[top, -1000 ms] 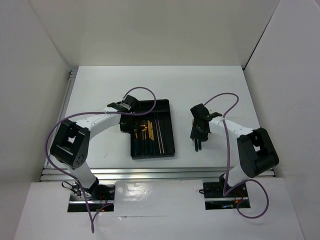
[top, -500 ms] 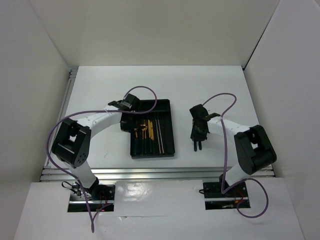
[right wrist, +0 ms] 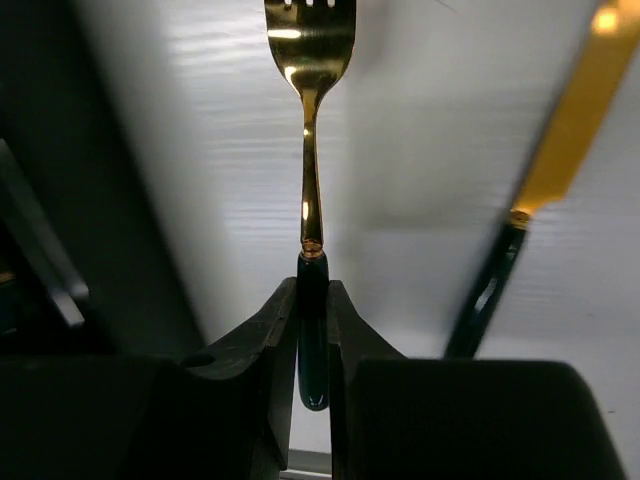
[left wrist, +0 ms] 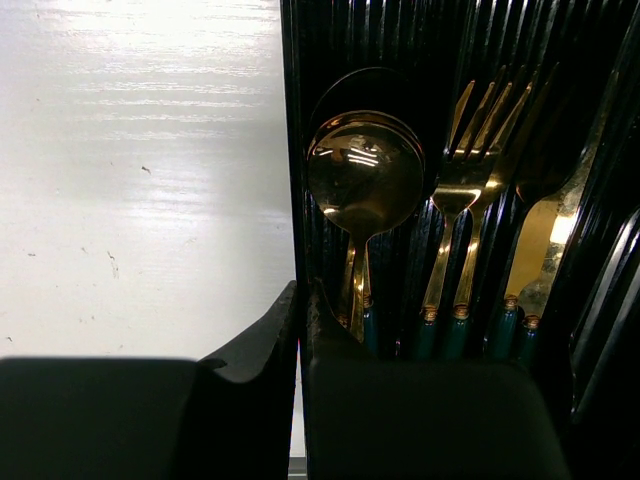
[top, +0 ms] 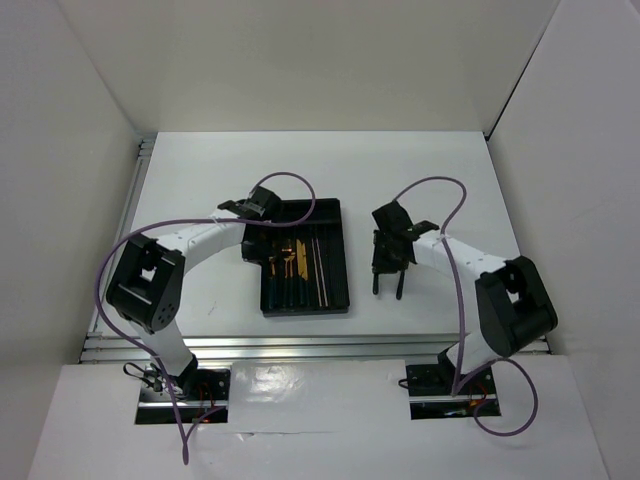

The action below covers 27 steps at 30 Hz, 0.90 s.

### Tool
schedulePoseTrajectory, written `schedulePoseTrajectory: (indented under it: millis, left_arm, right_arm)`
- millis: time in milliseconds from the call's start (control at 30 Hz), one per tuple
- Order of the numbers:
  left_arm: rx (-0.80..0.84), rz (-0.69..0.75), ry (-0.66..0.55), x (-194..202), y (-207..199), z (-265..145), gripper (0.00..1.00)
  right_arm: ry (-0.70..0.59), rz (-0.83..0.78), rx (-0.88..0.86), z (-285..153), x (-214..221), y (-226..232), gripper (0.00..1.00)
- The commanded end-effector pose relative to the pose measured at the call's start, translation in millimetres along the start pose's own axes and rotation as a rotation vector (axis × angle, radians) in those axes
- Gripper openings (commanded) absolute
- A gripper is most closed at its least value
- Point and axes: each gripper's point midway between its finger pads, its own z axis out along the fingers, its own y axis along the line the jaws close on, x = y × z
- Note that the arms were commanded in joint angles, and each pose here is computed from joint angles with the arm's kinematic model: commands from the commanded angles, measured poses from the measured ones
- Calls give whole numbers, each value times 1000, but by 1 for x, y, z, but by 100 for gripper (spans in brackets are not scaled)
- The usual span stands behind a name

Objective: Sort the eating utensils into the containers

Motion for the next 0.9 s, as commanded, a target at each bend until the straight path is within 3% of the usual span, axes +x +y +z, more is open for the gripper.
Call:
schedulePoseTrajectory:
  millis: [0,167,300,533,867]
  left_arm:
    - [58,10,-64,-23,-18,-9,0]
    - [70,9,-67,-25,-20,-9,0]
    - [66,10,-59,-21,-19,-7,0]
    - [74,11,-55,-20,-20,-8,0]
    - [86,10,-58,-20,-21,-9,0]
  right_arm:
    - [-185,-76,-208,-62,-47,65,0]
    - [-250,-143,-306,-106,-57,110,0]
    - [-224,-185,-382,-115,-43,146,0]
    - [-106,-133,-393,-82,7,192,0]
    - [-56,-116,-448,-58,36,236,0]
